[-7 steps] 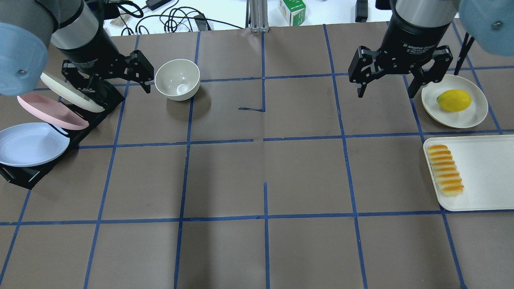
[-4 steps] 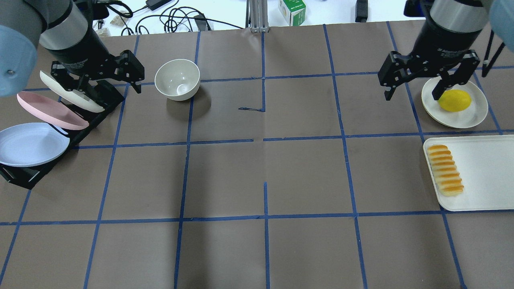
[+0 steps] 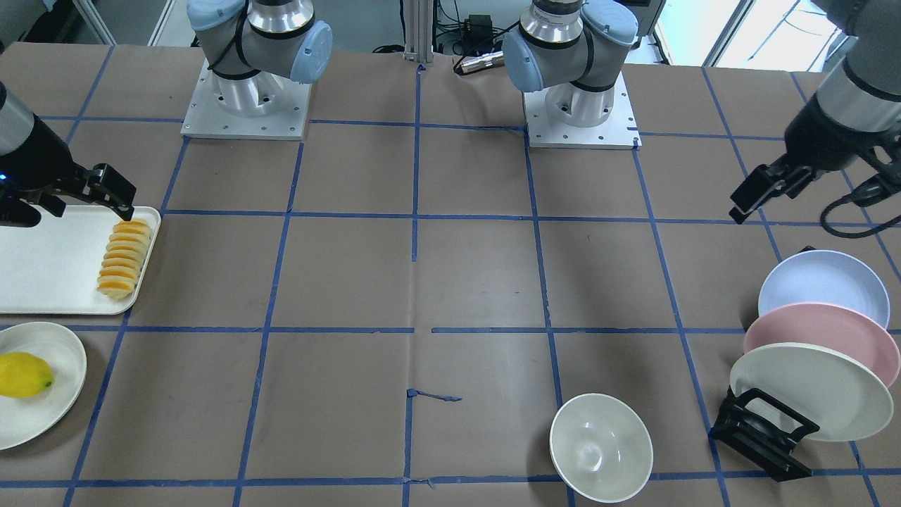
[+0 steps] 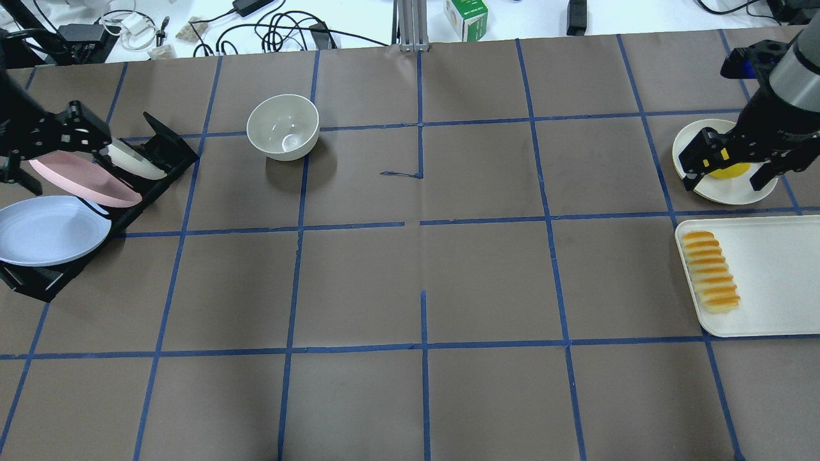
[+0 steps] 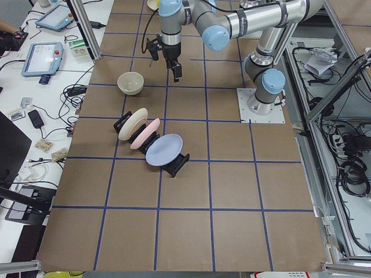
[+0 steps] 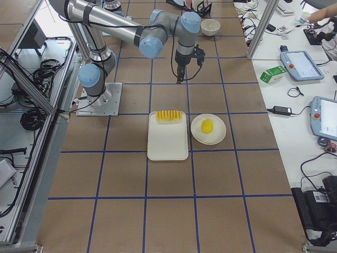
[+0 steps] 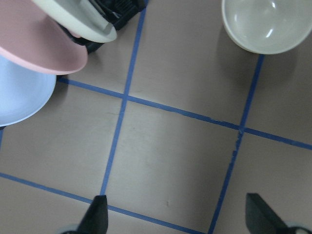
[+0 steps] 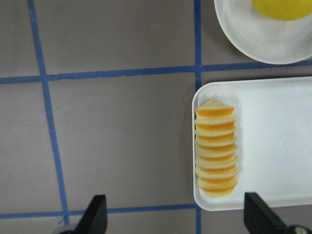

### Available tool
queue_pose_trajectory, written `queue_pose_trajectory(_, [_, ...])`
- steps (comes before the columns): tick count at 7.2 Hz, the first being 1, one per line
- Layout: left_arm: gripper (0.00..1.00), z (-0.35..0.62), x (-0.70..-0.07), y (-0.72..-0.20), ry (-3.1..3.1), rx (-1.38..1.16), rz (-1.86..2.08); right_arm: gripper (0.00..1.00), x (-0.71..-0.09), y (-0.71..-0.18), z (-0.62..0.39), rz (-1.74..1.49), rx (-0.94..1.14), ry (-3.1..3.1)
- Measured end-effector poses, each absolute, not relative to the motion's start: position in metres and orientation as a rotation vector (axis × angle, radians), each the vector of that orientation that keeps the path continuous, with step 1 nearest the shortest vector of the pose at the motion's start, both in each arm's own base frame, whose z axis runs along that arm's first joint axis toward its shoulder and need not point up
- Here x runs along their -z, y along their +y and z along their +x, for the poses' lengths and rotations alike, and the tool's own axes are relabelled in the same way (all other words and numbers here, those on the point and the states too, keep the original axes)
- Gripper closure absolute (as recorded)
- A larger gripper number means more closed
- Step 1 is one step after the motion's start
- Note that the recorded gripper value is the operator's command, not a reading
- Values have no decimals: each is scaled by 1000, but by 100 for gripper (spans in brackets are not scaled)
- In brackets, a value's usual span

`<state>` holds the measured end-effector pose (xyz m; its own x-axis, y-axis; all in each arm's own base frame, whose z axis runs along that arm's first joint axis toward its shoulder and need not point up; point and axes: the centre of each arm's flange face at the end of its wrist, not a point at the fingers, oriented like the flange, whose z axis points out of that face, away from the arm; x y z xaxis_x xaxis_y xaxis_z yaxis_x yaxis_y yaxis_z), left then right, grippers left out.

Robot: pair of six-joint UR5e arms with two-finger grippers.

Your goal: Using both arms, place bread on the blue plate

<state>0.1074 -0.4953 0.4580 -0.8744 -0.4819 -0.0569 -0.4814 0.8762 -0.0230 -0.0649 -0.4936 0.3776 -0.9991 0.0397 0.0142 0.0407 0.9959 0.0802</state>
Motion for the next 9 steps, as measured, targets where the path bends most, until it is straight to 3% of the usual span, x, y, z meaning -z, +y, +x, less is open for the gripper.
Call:
queue_pose_trajectory(1, [0, 162, -449, -487, 2947, 12, -893, 0, -346, -487, -85, -33, 99, -3124])
queue_pose_trajectory(2, [10, 212, -436, -479, 2912, 27, -985, 0, -315, -478, -101, -9, 70, -3120])
queue_pose_trajectory(7, [8, 329, -329, -500, 2648, -56, -1100, 0, -214, -467, -145, -33, 114, -3147])
queue_pose_trajectory(8, [8, 333, -310, -504, 2646, -84, -1120, 10, -205, -466, -148, -39, 138, -3156])
queue_pose_trajectory(9, [15, 336, -296, -507, 2649, -111, -1126, 32, -199, -465, -148, -35, 155, -3160])
